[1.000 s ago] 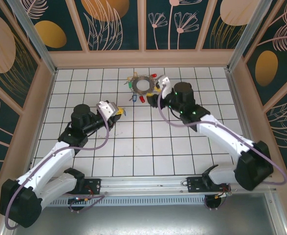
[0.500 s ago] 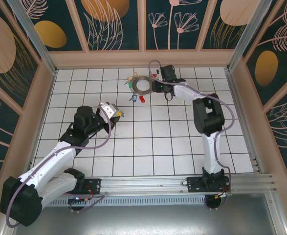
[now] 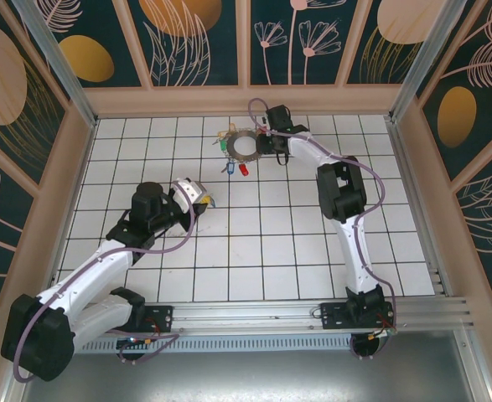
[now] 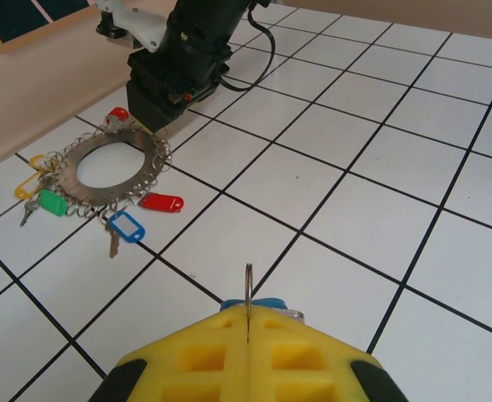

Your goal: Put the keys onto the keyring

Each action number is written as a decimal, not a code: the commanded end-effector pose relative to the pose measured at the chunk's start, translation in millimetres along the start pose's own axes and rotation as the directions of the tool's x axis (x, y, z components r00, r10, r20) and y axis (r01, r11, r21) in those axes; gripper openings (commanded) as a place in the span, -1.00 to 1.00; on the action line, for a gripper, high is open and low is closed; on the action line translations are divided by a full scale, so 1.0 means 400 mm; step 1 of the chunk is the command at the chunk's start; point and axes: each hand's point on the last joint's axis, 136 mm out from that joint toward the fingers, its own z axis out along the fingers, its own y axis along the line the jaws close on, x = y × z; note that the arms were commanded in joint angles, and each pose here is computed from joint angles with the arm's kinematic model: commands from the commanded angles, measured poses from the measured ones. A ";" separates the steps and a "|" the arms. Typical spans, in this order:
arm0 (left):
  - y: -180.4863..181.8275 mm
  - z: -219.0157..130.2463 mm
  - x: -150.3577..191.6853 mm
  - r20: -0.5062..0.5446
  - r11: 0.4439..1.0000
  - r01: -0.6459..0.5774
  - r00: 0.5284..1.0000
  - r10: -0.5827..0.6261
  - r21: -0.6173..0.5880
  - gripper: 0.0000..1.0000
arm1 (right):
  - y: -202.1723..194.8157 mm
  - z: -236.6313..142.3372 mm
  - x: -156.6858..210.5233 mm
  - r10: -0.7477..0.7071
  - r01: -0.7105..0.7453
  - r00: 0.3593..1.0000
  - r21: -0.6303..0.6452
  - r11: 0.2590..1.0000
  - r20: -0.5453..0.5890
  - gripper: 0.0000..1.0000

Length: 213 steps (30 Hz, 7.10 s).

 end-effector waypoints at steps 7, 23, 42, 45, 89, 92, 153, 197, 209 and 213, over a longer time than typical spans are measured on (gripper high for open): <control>-0.014 0.002 0.006 0.003 1.000 0.005 1.000 -0.005 0.029 -1.00 | -0.012 0.069 0.047 0.007 -0.006 0.997 0.017 1.000 -0.073 -0.18; -0.015 0.001 0.000 0.005 1.000 0.000 1.000 0.000 0.032 -1.00 | 0.045 0.015 0.056 -0.081 0.082 0.993 0.001 0.997 -0.089 -0.92; -0.055 0.009 0.023 0.011 0.993 -0.023 1.000 0.022 0.120 -1.00 | 0.068 -0.295 0.358 -0.244 0.228 0.966 -0.165 0.960 -0.081 -0.33; -0.068 -0.004 0.025 0.033 0.989 -0.064 0.998 0.060 0.130 -1.00 | 0.094 -0.361 0.375 -0.374 0.359 0.927 -0.267 0.895 -0.009 -0.30; -0.088 -0.016 0.037 0.060 0.981 -0.123 0.991 0.115 0.148 -1.00 | 0.081 -0.263 0.363 -0.610 0.612 0.782 -0.333 0.717 0.125 -0.64; -0.088 -0.016 0.039 0.058 0.981 -0.121 0.992 0.114 0.149 -1.00 | 0.064 -0.253 0.347 -0.585 0.587 0.804 -0.289 0.756 0.105 -0.79; -0.087 -0.002 0.056 0.032 0.981 -0.106 0.994 0.103 0.162 -1.00 | 0.107 -0.280 0.457 -0.815 0.853 0.507 -0.293 0.431 0.279 -1.00; -0.091 0.000 0.059 0.028 0.980 -0.101 0.995 0.098 0.170 -1.00 | 0.169 -0.261 0.508 -0.908 0.942 0.325 -0.178 0.285 0.265 -0.55; 0.056 0.023 0.255 -0.392 0.992 -0.047 0.920 -0.002 -0.116 -1.00 | 0.182 -0.284 0.475 -0.876 0.932 0.362 -0.126 0.339 0.318 -0.97; 0.090 0.022 0.349 -0.561 0.982 -0.024 0.823 -0.087 -0.189 -1.00 | 0.189 -0.304 0.466 -0.846 0.918 0.395 -0.118 0.379 0.358 -1.00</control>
